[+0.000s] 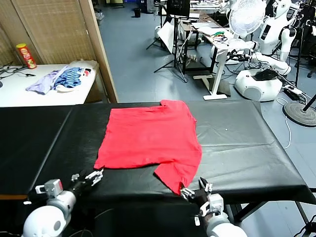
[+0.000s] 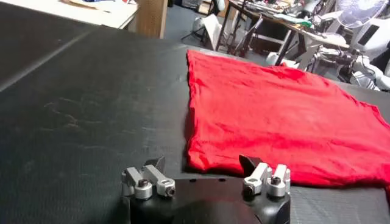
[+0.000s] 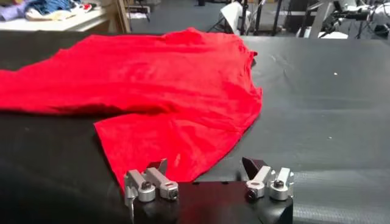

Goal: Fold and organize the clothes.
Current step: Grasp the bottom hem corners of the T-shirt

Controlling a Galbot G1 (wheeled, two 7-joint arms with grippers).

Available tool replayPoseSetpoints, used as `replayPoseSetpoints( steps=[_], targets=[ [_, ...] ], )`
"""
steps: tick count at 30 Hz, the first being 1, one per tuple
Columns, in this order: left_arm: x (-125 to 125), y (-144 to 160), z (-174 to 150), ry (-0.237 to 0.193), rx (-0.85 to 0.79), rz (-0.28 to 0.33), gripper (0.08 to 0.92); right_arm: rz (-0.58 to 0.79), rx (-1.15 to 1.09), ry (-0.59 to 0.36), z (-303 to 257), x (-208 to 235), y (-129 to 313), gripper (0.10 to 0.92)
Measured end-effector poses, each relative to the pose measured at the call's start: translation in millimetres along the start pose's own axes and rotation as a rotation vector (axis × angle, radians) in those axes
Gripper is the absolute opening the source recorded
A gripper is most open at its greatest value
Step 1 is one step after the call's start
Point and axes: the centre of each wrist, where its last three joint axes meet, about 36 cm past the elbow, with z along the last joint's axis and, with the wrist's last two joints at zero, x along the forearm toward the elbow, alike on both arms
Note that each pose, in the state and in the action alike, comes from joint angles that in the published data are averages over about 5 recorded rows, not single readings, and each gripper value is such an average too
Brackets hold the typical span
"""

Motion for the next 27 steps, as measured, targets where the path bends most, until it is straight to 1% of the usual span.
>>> replayPoseSetpoints(
  steps=[2, 5, 6, 8, 11, 12, 14, 16, 17, 19, 23, 27],
  targets=[
    [-1.7, -0.2, 0.7, -0.002, 0.002, 0.004, 0.798, -0.001, -0.001, 0.002, 0.7, -0.5, 0.7, 0.638],
    [-7.3, -0.3, 3.0, -0.008, 0.005, 0.011, 0.764, -0.002, -0.003, 0.007, 2.7, -1.9, 2.6, 0.492],
    [-9.1, -0.1, 3.7, -0.009, 0.006, 0.011, 0.733, -0.002, -0.004, 0.009, 3.3, -2.5, 3.0, 0.442],
    [-12.9, 0.9, 5.2, -0.01, 0.007, 0.01, 0.64, -0.002, -0.006, 0.012, 4.5, -3.7, 3.7, 0.343],
    [-16.5, 3.2, 7.7, -0.009, 0.013, 0.007, 0.472, 0.004, -0.008, 0.018, 6.1, -5.4, 4.1, 0.195],
    [-16.9, 3.6, 8.8, -0.008, 0.015, 0.007, 0.422, 0.007, -0.009, 0.02, 6.6, -5.8, 3.9, 0.161],
    [-16.7, 3.4, 11.1, -0.006, 0.019, 0.008, 0.304, 0.013, -0.01, 0.023, 7.4, -5.9, 3.1, 0.125],
    [-15.6, 1.6, 13.1, -0.007, 0.023, 0.011, 0.202, 0.017, -0.01, 0.028, 8.1, -4.8, 1.5, 0.123],
    [-14.8, 0.2, 13.9, -0.007, 0.024, 0.012, 0.167, 0.019, -0.009, 0.032, 8.3, -3.8, 0.4, 0.122],
    [-12.7, -3.2, 14.8, -0.01, 0.024, 0.014, 0.129, 0.024, -0.004, 0.04, 7.9, -0.7, -2.4, 0.122],
    [-6.8, -10.3, 15.0, -0.017, 0.018, 0.006, 0.125, 0.038, 0.004, 0.064, 4.0, 10.2, -10.3, 0.122],
    [6.3, -18.3, 13.2, -0.025, 0.016, -0.011, 0.125, 0.053, -0.001, 0.076, -1.6, 28.4, -21.0, 0.122]
  ],
)
